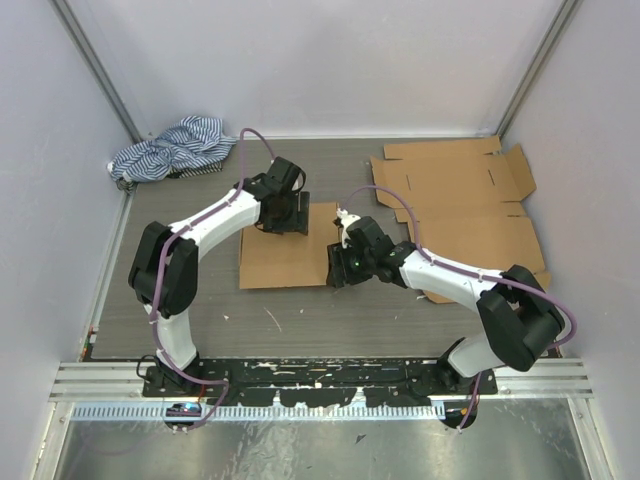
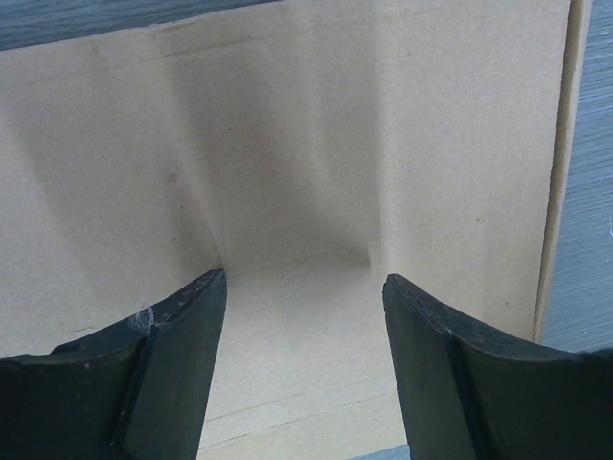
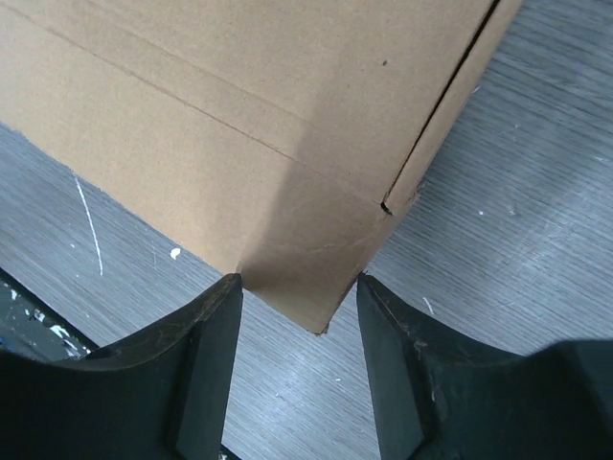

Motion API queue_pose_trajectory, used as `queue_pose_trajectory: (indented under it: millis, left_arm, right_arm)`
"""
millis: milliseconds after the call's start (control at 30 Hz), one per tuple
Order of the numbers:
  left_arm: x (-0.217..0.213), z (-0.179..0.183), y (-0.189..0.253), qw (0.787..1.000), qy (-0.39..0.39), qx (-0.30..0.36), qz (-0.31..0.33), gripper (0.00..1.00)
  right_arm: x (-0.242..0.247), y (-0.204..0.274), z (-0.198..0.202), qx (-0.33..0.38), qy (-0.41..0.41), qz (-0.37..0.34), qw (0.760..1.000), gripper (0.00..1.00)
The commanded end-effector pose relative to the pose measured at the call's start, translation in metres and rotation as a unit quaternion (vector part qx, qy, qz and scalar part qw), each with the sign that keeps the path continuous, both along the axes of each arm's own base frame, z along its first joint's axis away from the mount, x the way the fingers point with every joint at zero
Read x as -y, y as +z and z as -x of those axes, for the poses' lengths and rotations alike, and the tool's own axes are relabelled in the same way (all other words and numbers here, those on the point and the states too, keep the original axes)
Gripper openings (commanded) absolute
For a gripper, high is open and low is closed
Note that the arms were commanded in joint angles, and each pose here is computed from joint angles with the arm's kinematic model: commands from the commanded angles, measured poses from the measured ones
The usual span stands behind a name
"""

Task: Fold the paper box

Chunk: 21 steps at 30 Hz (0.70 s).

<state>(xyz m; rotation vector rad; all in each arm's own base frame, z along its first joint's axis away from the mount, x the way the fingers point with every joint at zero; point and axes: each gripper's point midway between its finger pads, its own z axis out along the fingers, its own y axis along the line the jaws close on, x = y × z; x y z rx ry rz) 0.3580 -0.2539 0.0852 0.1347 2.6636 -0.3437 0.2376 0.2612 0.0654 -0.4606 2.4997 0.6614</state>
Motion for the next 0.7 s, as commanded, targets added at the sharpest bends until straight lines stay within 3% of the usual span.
queue_pose_trajectory:
  millis: [0, 400, 667]
  left_arm:
    - [0.0, 0.004, -0.008, 1.0, -0.008, -0.018, -0.008, 0.73]
    - [0.0, 0.007, -0.015, 0.999, -0.011, -0.029, -0.013, 0.72]
    - [-0.001, 0.009, -0.016, 0.999, -0.013, -0.033, -0.014, 0.72]
  right_arm:
    - [-0.024, 0.033, -0.005, 0.026, 0.021, -0.064, 0.997, 0.56]
    - [-0.021, 0.043, -0.006, 0.036, 0.007, -0.062, 0.997, 0.53]
    - [-0.013, 0.022, -0.013, 0.037, -0.003, -0.026, 0.999, 0.53]
